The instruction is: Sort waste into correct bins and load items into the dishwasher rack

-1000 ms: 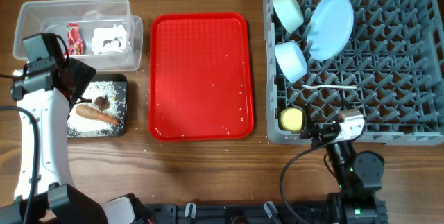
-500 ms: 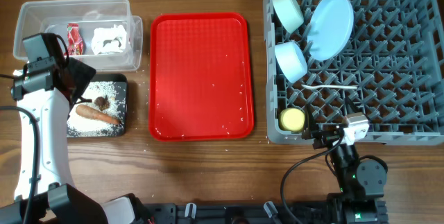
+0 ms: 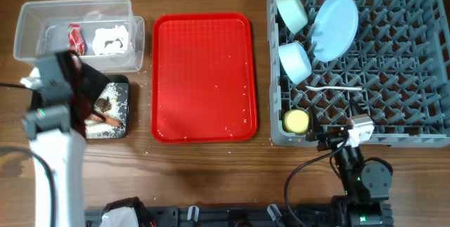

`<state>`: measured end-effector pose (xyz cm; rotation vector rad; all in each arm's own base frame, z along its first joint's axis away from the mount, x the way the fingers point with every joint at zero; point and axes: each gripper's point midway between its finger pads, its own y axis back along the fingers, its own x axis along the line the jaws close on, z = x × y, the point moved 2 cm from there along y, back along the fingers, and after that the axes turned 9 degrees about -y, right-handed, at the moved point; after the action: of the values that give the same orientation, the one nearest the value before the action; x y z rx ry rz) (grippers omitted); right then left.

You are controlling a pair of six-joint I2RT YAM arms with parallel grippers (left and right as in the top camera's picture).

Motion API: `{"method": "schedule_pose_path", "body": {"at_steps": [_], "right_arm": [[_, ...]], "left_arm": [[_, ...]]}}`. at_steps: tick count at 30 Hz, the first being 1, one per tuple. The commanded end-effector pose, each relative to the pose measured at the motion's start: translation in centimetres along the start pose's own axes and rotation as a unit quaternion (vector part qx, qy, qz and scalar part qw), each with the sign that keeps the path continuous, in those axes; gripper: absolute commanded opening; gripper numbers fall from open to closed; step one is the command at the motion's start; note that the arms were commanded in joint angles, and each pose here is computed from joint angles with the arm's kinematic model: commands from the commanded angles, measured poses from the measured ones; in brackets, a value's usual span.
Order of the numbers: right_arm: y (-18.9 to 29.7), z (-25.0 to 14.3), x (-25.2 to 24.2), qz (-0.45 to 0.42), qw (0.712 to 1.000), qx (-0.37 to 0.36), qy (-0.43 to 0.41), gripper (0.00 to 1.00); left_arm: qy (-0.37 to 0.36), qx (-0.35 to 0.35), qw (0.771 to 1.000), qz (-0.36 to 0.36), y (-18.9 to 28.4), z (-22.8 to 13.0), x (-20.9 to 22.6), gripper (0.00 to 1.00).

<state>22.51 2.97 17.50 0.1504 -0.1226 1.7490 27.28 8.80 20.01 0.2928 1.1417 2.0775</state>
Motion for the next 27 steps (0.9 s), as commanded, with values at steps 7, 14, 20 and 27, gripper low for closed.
{"method": "schedule_pose_path", "body": {"at_steps": [7, 14, 20, 27], "right_arm": [[0.0, 0.0, -0.1, -0.003, 1.000, -0.001, 0.006, 1.00], [0.0, 0.0, -0.1, -0.003, 1.000, -0.001, 0.006, 1.00], [0.0, 0.0, -0.1, -0.003, 1.000, -0.001, 0.006, 1.00], [0.0, 0.0, -0.1, -0.003, 1.000, -0.001, 0.006, 1.00]], "left_arm": [[-0.079, -0.251, 0.933, -0.246, 5.3, -2.4, -3.6, 1.00], [-0.144, -0.322, 0.888, -0.296, 4.8, -5.6, -2.9, 1.00], [-0.173, -0.364, 0.855, -0.325, 3.6, -8.2, -2.5, 1.00], [-0.174, -0.361, 0.856, -0.325, 2.4, -9.4, -2.0, 1.00]]}}
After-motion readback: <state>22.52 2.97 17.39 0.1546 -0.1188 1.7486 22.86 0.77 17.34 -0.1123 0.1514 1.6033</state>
